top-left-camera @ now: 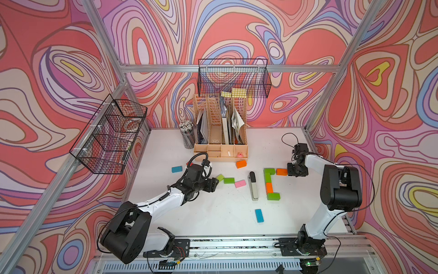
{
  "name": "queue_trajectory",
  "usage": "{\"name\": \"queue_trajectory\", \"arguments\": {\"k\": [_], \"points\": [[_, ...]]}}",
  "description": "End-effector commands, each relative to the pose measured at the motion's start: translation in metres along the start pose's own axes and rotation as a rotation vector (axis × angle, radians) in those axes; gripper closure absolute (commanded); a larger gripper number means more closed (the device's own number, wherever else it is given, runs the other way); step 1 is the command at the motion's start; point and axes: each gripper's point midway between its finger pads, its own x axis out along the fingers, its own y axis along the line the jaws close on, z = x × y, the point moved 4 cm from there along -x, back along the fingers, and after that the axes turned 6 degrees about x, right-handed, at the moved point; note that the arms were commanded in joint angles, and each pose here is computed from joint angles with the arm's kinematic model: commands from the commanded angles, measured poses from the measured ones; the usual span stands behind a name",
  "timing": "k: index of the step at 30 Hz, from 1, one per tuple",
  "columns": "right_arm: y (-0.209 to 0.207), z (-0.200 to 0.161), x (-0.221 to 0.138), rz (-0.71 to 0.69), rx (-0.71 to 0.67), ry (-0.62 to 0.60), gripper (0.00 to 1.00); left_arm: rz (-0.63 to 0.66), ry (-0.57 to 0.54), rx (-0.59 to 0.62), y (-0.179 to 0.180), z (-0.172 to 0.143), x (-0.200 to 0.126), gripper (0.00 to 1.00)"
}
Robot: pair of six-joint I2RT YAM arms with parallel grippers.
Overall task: Assemble the letter c with building blocks
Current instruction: Assemble the building block at the center of the board.
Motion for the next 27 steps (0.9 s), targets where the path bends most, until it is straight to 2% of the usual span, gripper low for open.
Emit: {"name": "queue_trajectory", "arguments": {"k": [1,10,27], "points": [[0.001,0.006,0.001,0.024,-0.002,-0.007,0.49,0.011,0.000,0.015,0.002,0.000,0.001,0.27],[0.005,0.013,-0.003,0.056,0.002,-0.040,0.43,0.013,0.000,0.014,0.003,-0.001,0.000,0.27],[0.003,0.017,-0.009,0.060,0.033,-0.074,0.41,0.015,0.002,0.016,0.003,-0.001,0.000,0.27]]}}
